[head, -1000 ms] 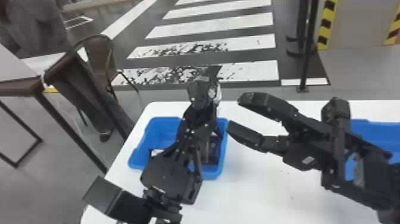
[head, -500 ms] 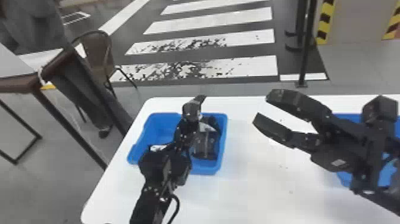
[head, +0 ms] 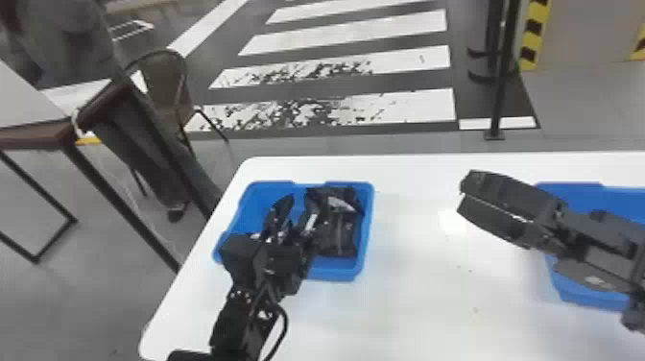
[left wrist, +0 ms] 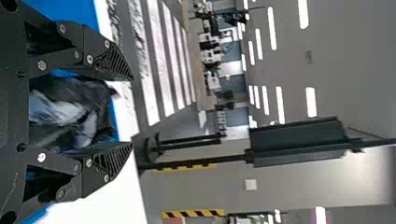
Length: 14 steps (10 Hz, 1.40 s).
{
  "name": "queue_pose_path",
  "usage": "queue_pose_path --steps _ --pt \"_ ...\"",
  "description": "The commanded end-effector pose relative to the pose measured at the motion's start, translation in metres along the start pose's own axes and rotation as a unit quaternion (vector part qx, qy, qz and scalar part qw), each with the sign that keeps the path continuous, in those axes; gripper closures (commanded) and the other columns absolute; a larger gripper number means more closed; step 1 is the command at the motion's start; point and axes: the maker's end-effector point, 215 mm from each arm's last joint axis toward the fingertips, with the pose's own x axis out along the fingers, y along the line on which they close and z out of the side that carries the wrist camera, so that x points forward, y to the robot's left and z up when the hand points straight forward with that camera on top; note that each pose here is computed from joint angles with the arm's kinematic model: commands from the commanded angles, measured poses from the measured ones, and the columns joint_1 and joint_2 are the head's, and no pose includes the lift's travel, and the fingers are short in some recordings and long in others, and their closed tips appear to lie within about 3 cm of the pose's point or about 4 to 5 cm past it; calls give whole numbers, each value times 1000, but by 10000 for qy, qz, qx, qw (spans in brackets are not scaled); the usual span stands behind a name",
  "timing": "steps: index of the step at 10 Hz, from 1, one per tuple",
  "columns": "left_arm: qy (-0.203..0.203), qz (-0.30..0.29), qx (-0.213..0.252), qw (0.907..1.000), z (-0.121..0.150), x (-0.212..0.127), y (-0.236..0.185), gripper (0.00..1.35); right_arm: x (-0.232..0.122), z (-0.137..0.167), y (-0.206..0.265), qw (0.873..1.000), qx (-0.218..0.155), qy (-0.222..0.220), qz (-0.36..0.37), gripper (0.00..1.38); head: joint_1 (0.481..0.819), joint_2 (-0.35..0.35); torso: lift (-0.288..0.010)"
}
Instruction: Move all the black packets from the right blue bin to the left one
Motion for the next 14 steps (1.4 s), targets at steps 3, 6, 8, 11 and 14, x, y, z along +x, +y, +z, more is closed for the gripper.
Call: queue_pose_path --steps 3,6,8,11,14 --pt "-888 106 -1025 9907 88 -59 -27 369 -92 49 -72 9583 -1748 -1031 -2011 404 695 212 -140" --pt "-869 398 -1185 9883 97 -94 -25 369 -218 83 -76 8516 -3172 -2042 -3639 406 695 71 -140" --pt "-670 481 -846 9930 89 -100 -21 369 -258 75 -67 7969 -3770 -2233 -4159 406 695 -46 -140" --pt "-169 381 -34 9991 75 -95 -25 364 -268 65 -58 7388 -4612 -1640 -4631 404 695 -100 -140" --pt "-335 384 -433 9978 88 -98 -29 360 -257 62 -57 7381 -4727 -1544 -4560 410 695 -95 -140"
